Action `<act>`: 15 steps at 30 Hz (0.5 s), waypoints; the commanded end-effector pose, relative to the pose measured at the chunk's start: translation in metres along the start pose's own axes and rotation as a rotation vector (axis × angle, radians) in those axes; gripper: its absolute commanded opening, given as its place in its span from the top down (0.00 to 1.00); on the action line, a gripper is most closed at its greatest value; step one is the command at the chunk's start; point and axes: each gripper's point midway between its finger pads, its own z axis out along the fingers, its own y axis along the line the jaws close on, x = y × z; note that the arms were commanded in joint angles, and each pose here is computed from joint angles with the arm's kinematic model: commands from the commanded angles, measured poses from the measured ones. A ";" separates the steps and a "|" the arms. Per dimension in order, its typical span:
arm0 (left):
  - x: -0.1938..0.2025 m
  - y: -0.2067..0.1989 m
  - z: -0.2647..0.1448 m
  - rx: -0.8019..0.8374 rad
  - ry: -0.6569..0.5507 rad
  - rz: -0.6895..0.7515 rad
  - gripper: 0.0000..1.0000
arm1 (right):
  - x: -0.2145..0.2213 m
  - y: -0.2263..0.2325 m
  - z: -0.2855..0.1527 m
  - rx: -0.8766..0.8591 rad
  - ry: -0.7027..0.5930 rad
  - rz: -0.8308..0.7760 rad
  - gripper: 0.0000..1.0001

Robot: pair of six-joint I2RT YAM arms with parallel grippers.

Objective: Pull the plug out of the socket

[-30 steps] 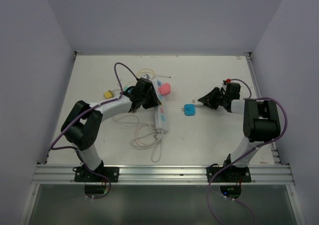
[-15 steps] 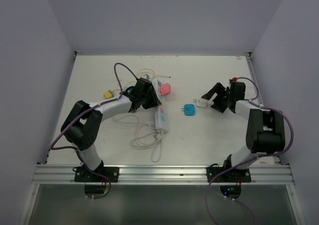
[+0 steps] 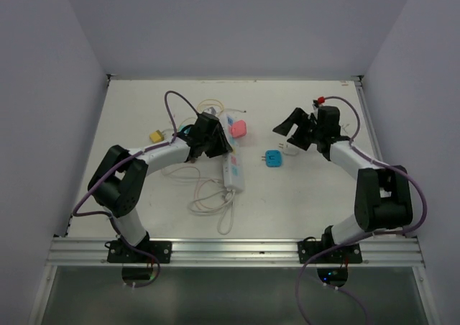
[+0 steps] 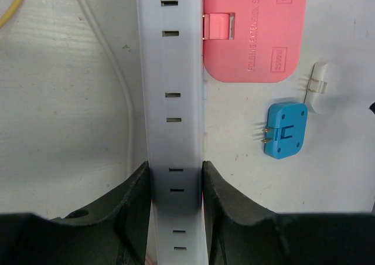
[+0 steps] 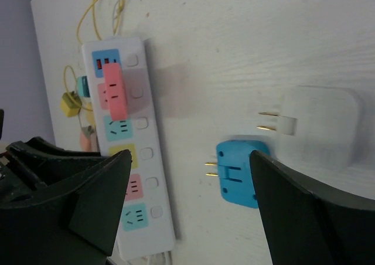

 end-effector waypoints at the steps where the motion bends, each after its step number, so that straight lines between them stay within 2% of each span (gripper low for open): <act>1: 0.025 0.029 -0.001 -0.088 0.084 0.063 1.00 | 0.000 0.060 0.015 -0.159 0.015 -0.044 0.14; 3: 0.025 0.029 -0.001 -0.087 0.085 0.062 1.00 | -0.002 0.079 0.023 -0.209 0.012 -0.037 0.15; 15: 0.027 0.029 0.002 -0.087 0.093 0.064 1.00 | 0.024 0.111 0.080 -0.271 0.126 -0.022 0.17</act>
